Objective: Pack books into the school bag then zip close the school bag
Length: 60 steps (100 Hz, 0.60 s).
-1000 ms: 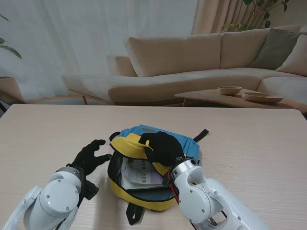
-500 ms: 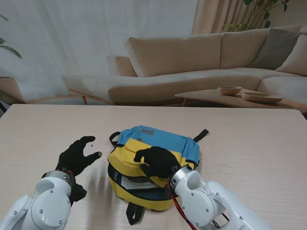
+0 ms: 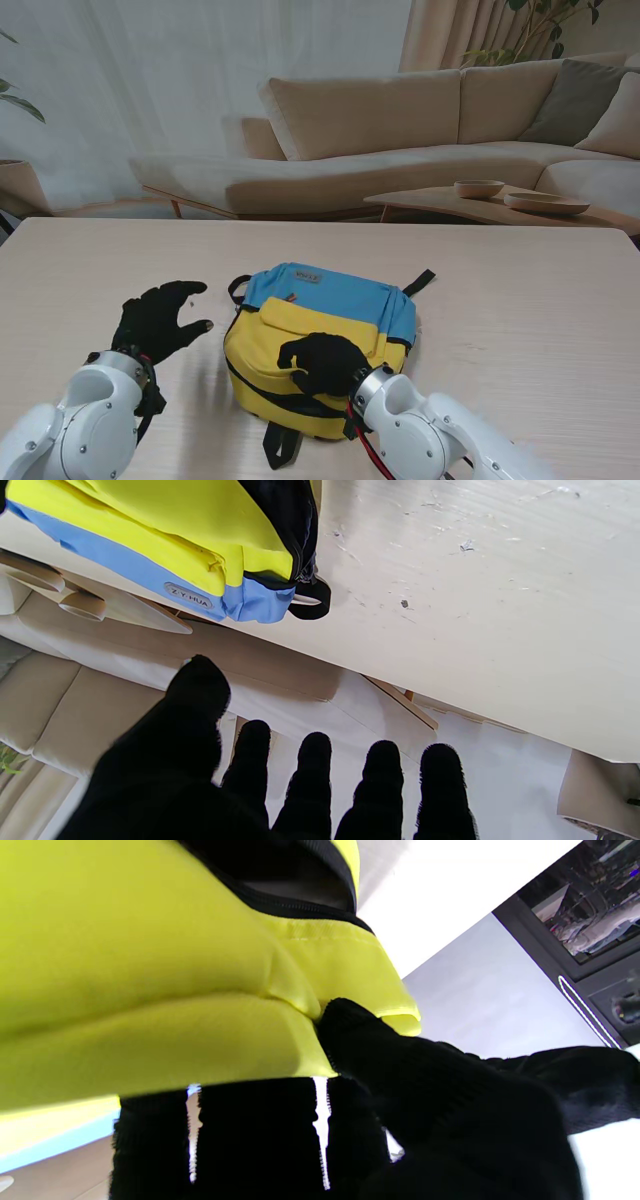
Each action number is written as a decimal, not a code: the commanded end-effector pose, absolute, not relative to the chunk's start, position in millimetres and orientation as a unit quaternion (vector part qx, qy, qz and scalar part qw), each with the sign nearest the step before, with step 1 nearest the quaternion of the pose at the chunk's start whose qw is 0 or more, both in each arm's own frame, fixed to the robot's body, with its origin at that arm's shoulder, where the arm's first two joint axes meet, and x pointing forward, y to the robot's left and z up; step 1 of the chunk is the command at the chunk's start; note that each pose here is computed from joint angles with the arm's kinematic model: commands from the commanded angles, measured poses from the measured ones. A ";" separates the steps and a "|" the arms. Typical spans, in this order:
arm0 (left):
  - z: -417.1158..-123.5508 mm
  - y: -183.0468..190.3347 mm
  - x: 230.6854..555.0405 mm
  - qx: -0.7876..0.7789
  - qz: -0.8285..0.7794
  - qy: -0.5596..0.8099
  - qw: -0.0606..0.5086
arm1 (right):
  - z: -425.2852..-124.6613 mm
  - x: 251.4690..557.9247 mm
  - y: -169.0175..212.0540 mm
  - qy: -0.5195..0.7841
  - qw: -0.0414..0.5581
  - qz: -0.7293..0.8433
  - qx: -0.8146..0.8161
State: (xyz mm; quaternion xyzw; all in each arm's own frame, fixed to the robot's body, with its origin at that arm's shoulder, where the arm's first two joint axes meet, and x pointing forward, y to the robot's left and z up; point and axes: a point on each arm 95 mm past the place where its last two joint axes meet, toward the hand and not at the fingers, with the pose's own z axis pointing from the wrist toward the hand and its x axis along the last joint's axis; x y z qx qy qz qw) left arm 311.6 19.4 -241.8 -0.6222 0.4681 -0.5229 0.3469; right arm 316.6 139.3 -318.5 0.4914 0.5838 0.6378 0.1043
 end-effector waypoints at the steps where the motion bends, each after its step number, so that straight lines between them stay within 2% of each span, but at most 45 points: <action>1: -244.3 20.5 310.8 -0.622 -0.515 0.481 0.341 | -330.7 307.0 142.2 0.600 0.090 0.625 0.492; 35: -253.3 25.2 315.1 -0.591 -0.498 0.553 0.312 | -347.0 297.6 135.9 0.614 0.067 0.607 0.499; 60: -261.0 32.3 319.5 -0.567 -0.496 0.581 0.307 | -337.4 295.7 127.1 0.605 0.062 0.621 0.495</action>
